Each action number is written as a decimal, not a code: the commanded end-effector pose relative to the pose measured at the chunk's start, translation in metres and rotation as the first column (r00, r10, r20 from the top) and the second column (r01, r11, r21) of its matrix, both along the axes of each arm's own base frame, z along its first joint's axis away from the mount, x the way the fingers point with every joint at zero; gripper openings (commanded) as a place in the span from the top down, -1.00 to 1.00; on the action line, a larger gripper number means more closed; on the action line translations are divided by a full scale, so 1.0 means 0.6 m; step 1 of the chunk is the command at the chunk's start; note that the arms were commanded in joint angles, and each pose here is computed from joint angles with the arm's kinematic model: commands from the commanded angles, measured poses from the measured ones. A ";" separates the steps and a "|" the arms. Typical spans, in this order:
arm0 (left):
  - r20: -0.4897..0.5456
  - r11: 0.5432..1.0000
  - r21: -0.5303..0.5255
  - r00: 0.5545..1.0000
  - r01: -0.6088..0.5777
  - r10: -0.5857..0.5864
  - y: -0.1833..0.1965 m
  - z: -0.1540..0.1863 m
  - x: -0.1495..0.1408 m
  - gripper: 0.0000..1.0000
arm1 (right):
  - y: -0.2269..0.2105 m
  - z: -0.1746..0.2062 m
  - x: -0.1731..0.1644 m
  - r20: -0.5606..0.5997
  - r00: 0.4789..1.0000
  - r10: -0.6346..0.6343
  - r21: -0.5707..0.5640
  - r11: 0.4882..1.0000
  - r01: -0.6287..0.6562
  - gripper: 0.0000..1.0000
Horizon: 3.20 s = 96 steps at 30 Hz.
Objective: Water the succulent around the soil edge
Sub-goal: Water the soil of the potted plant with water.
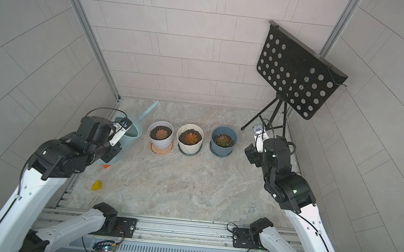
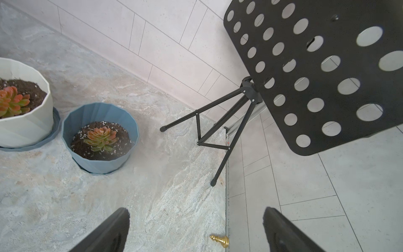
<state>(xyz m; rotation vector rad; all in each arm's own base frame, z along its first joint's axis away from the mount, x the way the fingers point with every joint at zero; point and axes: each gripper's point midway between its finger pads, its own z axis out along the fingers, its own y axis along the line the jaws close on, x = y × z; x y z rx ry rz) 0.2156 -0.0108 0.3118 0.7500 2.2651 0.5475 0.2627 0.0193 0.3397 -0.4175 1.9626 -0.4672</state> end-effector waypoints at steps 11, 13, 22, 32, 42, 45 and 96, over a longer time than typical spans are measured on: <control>0.006 0.977 0.203 0.998 0.059 -0.062 0.058 -0.002 -0.084 1.00 | -0.012 -0.016 -0.009 -0.009 1.000 -0.011 -0.054 0.998 0.011 -0.99; -0.004 0.973 0.220 0.997 0.072 -0.073 0.059 -0.006 -0.088 1.00 | -0.013 -0.015 -0.009 -0.008 1.000 -0.013 -0.059 0.998 0.012 -0.99; -0.010 0.928 0.357 0.994 0.104 -0.108 0.067 0.013 -0.082 1.00 | -0.017 -0.017 -0.008 -0.007 1.000 -0.023 -0.073 0.997 0.022 -0.99; -0.016 0.847 0.503 0.981 0.174 -0.193 0.035 0.035 -0.050 1.00 | -0.023 -0.017 -0.012 0.002 1.000 -0.029 -0.090 0.995 0.029 -0.99; -0.029 0.759 0.606 0.961 0.236 -0.275 -0.004 0.053 -0.032 1.00 | -0.026 -0.011 -0.017 0.017 0.999 -0.033 -0.087 0.996 0.035 -0.99; -0.066 0.718 0.644 0.955 0.262 -0.290 -0.004 0.042 -0.037 1.00 | -0.026 -0.010 -0.018 0.019 0.999 -0.033 -0.087 0.996 0.035 -0.99; -0.110 0.680 0.677 0.952 0.281 -0.284 -0.049 -0.031 0.009 1.00 | -0.027 -0.014 -0.021 0.025 0.999 -0.029 -0.089 0.996 0.031 -0.99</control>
